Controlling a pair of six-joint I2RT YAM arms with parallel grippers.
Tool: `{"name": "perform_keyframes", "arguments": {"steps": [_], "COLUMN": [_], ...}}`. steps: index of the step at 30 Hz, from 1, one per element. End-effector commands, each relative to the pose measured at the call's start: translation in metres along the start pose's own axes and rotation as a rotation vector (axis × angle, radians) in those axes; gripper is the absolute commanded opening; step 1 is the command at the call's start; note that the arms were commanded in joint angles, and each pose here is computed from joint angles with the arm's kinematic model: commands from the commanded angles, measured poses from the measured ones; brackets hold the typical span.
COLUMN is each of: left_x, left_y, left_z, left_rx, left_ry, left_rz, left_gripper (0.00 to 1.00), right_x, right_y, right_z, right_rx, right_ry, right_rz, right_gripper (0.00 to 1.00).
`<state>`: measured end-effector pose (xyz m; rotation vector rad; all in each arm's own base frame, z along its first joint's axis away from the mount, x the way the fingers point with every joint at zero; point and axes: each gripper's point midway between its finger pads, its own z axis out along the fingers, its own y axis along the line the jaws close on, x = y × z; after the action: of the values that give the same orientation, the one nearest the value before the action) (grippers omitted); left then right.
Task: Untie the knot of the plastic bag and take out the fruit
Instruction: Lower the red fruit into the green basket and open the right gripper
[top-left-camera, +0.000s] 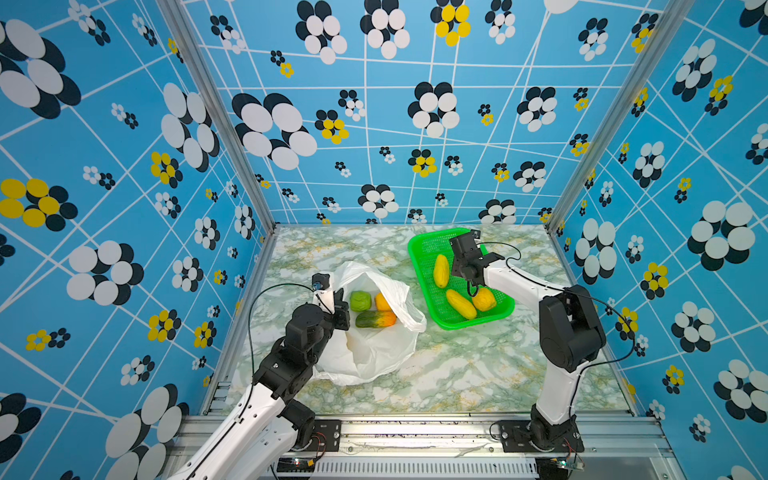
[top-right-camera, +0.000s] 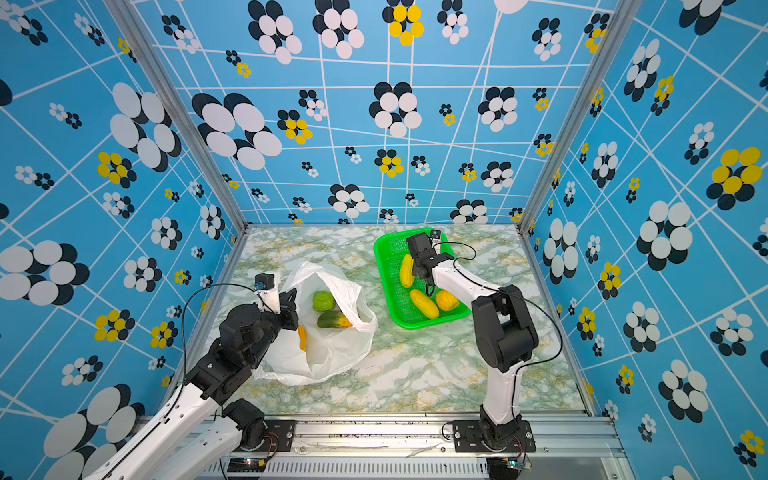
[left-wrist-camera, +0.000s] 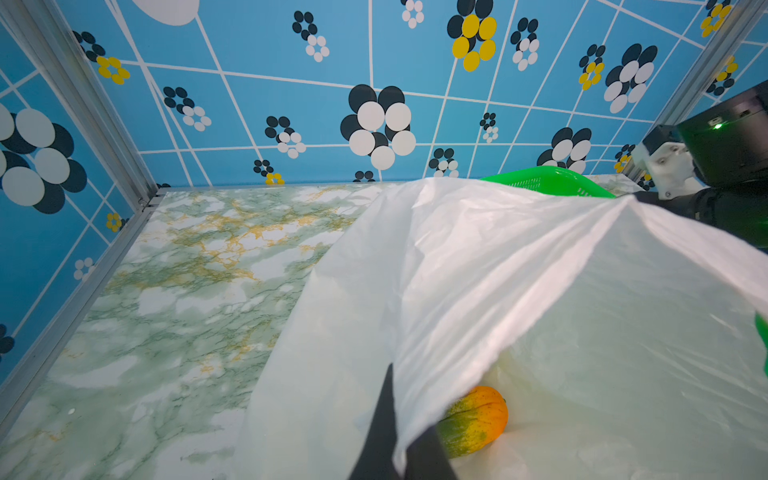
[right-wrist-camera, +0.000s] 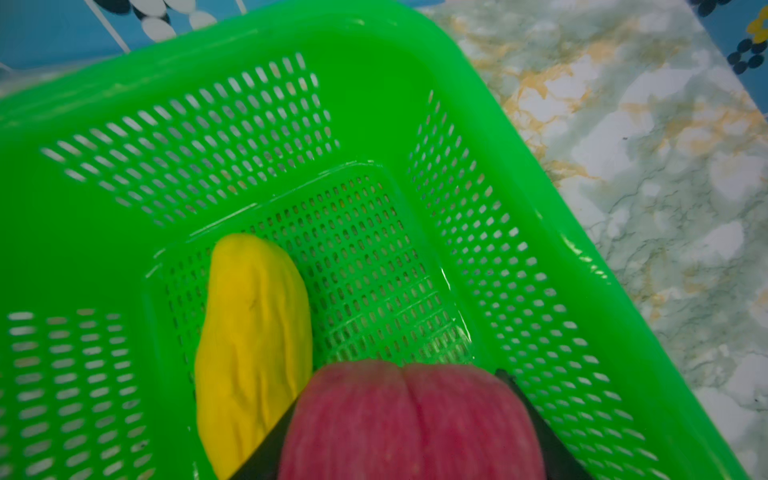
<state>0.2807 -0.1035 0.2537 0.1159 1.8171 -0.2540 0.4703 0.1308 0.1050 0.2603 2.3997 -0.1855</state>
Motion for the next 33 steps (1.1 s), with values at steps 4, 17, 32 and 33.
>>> {"name": "perform_keyframes", "arguments": {"steps": [4,17,32,33], "left_x": [0.001,-0.001,-0.001,0.0], "left_y": [0.003,0.002,0.002,0.002], "left_z": [0.001,0.0,-0.001,0.0], "left_rx": [-0.017,-0.014,-0.013,-0.014], "left_ry": [0.007,0.001,-0.001,0.001], "left_rz": [-0.002,-0.006,-0.006,-0.006], "left_gripper": [0.0,0.0,0.0,0.0], "right_x": [-0.001,0.006,0.016,0.016], "right_y": [0.003,0.007,0.019,0.019], "right_z": [0.013,0.024,0.04,0.041], "right_rx": [0.006,-0.016,-0.039,-0.042], "right_ry": [0.035,0.057,0.109,0.111], "right_rz": [0.015,0.03,0.026,0.026], "right_gripper": [0.51,0.7,0.74,0.78]}}
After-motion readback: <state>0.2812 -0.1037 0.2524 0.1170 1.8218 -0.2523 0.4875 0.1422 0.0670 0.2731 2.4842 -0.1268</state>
